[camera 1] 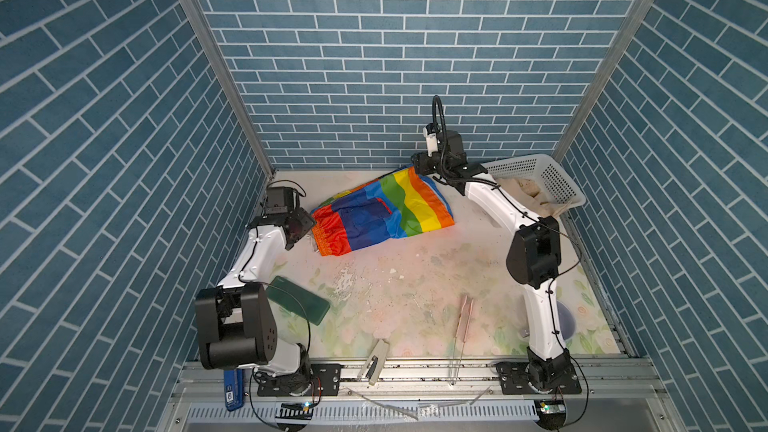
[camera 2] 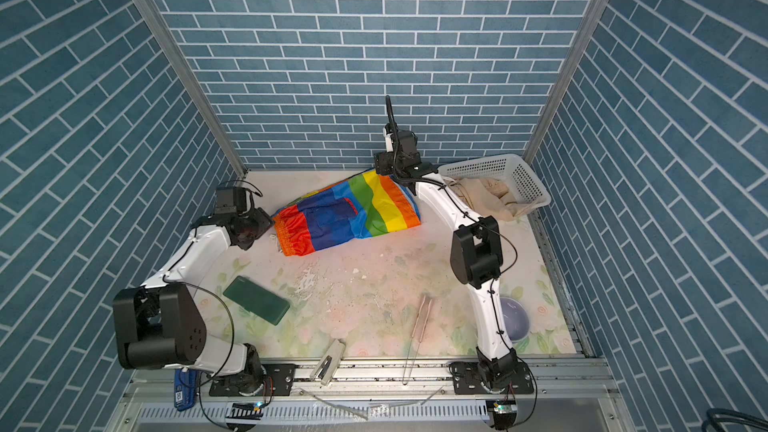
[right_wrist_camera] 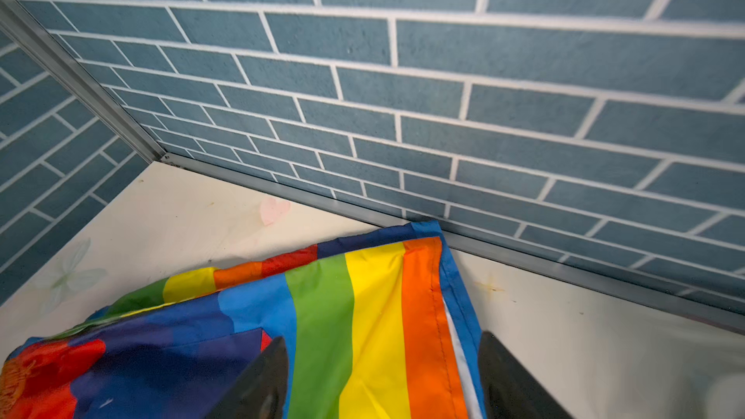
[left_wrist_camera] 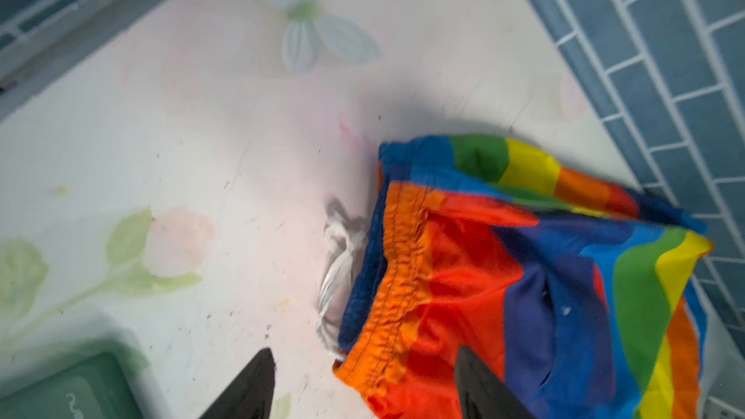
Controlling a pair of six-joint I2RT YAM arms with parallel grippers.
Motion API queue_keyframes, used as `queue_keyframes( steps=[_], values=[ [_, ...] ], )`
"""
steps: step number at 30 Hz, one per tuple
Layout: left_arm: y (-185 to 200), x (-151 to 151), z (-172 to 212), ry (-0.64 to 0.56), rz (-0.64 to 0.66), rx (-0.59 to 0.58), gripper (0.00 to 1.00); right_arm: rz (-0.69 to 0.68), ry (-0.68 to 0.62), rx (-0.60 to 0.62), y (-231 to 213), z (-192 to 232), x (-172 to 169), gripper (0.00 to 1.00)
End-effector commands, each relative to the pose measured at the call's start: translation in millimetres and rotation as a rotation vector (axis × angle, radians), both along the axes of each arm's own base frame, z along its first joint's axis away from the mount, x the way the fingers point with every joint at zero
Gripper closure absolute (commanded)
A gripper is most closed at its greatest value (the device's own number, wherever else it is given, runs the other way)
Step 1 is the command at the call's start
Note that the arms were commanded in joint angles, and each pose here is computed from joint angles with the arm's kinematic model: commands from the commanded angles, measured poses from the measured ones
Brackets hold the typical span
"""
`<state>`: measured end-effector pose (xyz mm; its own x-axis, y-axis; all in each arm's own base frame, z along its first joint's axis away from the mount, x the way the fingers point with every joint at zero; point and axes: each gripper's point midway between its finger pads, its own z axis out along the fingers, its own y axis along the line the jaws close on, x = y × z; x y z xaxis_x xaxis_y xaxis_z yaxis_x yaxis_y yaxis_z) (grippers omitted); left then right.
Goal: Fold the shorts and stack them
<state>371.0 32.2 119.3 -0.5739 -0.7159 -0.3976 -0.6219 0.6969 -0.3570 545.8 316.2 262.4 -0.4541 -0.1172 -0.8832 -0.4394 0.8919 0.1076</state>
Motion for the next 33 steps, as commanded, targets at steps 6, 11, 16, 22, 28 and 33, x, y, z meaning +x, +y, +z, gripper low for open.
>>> queue_keyframes(
  steps=[6, 11, 16, 22, 28, 33],
  values=[
    [-31, -17, -28, 0.075, -0.093, -0.013, 0.24, -0.084, 0.388, -0.085, -64, -99, -67, 0.5],
    [-31, -14, -38, 0.085, -0.094, -0.018, 0.22, -0.068, 0.534, -0.022, -80, -132, -70, 0.63],
    [-36, -4, -51, 0.086, -0.095, -0.05, 0.22, -0.089, 0.589, -0.027, -90, -156, -60, 0.61],
    [-40, 5, -68, 0.105, -0.095, -0.076, 0.25, -0.068, 0.632, -0.001, -86, -172, -49, 0.61],
    [-37, 5, -74, 0.12, -0.09, -0.062, 0.29, -0.038, 0.686, 0.025, -75, -199, -47, 0.52],
    [-37, 7, -79, 0.134, -0.094, -0.062, 0.39, -0.045, 0.705, 0.048, -71, -208, -44, 0.7]
  ],
)
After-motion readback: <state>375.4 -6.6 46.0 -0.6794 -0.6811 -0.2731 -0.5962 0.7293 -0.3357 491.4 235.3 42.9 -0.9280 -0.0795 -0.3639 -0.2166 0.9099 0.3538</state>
